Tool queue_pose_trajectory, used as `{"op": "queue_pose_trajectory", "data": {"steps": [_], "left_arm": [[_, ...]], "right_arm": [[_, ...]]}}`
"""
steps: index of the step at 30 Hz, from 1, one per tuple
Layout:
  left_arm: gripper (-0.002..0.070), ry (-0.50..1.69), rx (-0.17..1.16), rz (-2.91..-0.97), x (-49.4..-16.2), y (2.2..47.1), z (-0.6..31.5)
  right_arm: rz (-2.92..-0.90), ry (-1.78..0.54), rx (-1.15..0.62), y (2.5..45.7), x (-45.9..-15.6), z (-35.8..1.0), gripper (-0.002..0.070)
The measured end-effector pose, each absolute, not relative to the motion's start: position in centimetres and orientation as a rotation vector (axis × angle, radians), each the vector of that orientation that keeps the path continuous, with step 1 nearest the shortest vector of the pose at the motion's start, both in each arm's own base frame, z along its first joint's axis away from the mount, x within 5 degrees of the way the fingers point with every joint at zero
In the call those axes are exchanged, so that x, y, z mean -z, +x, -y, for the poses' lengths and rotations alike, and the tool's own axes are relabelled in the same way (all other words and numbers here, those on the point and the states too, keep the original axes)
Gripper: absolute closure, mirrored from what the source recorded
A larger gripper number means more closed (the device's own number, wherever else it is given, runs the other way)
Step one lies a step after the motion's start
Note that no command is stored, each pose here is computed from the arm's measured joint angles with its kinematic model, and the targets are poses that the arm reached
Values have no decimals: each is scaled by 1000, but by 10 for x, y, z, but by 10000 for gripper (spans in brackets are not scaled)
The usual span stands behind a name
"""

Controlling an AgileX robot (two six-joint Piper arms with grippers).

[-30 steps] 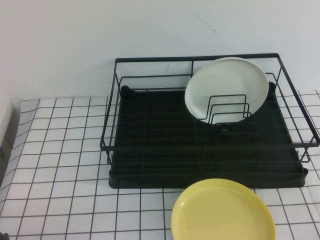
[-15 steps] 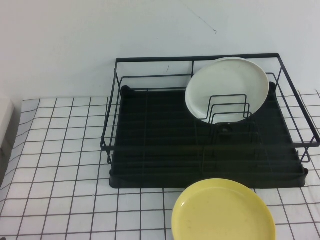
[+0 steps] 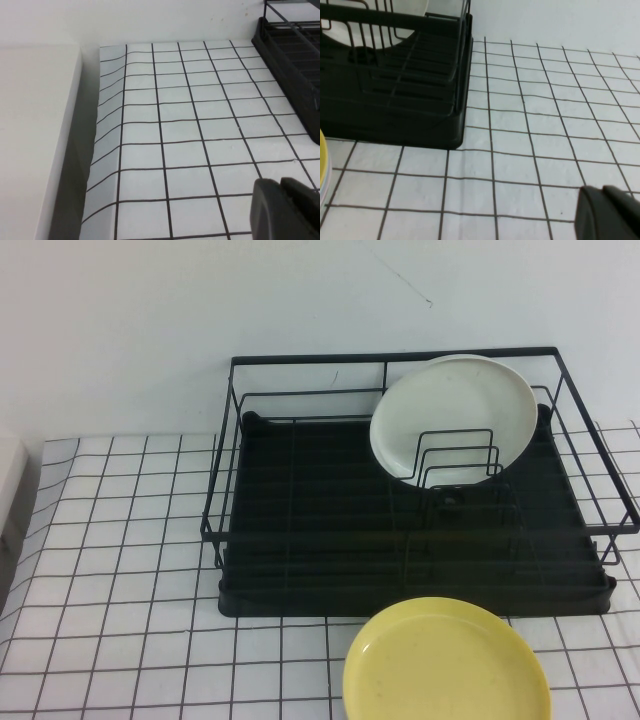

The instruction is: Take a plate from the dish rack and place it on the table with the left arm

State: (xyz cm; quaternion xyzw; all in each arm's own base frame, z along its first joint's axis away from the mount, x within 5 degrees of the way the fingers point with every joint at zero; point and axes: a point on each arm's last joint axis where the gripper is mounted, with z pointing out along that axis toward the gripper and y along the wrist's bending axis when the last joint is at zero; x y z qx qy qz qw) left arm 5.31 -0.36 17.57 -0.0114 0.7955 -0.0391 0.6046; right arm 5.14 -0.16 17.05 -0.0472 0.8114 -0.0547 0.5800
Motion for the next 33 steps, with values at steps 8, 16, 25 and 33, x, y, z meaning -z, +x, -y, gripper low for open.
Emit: {"op": "queue_pose_trajectory", "data": {"steps": [8, 16, 25, 33], "left_arm": [[677, 17, 58, -1842, -176, 53, 4], [677, 27, 50, -1842, -176, 53, 4], [677, 27, 50, -1842, -176, 53, 4], [677, 28, 49, -1842, -176, 53, 4]], "right_arm": [[-1897, -110, 128, 51, -170, 2, 680], [-1897, -110, 128, 51, -170, 2, 680], [-1897, -110, 128, 51, -170, 2, 680], [-1897, -110, 128, 51, -170, 2, 680]]}}
